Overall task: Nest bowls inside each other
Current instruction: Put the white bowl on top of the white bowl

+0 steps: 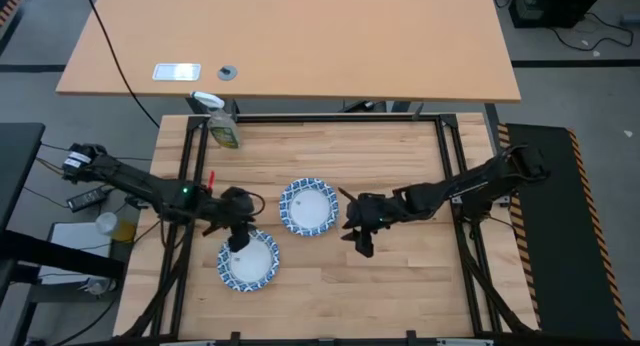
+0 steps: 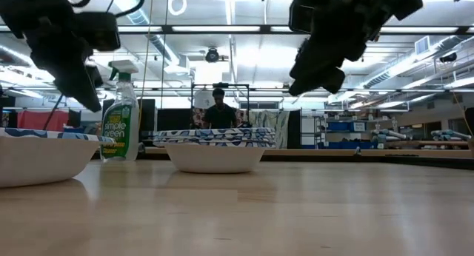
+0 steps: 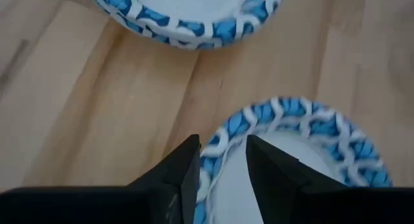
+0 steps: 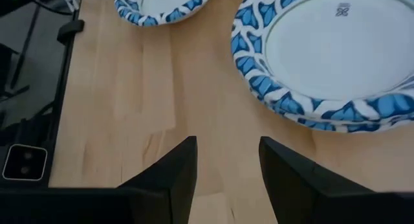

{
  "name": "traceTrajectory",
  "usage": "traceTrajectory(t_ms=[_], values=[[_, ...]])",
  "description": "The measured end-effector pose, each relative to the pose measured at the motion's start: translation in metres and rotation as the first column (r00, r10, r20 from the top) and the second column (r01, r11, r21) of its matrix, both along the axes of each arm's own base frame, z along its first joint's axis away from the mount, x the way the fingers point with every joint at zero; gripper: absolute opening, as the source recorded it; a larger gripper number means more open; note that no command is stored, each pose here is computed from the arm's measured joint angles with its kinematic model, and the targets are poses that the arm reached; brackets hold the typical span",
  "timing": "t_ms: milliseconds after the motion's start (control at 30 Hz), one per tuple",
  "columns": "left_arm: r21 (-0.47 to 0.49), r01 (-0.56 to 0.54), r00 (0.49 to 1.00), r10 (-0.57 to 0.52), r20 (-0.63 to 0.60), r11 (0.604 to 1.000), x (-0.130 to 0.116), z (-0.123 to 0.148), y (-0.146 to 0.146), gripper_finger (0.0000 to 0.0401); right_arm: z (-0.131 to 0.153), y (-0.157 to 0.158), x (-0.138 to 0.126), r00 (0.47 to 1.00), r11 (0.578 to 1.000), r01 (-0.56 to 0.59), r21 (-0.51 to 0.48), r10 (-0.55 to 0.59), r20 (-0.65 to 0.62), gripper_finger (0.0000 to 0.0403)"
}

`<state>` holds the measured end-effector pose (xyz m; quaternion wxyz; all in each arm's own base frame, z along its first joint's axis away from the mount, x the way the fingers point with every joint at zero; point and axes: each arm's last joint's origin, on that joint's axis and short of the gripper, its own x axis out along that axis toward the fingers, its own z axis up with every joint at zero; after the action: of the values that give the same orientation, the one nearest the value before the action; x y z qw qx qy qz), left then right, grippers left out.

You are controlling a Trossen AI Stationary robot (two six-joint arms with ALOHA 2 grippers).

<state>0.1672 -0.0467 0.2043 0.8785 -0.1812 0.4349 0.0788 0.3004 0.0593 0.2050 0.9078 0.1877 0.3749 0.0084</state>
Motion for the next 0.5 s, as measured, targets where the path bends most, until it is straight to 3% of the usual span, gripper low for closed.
traceTrajectory(t_ms=[167,300,500], values=[[0.004,0.06,0.987,-0.059,-0.148,0.998,-0.004,-0.005,-0.001,0.0152,-0.014,0.004,-0.006,1.0,1.0,-0.001,0.022,0.001,0.028,0.0174],[-0.023,0.091,0.964,-0.094,-0.248,0.996,-0.002,-0.015,-0.003,0.0213,-0.026,0.006,-0.012,0.997,0.999,0.016,0.036,-0.018,0.079,0.0174],[-0.018,0.047,0.928,-0.05,-0.37,0.999,0.001,-0.029,-0.001,0.0298,-0.041,0.004,-0.021,0.992,0.997,0.031,0.075,-0.04,0.122,0.0174]])
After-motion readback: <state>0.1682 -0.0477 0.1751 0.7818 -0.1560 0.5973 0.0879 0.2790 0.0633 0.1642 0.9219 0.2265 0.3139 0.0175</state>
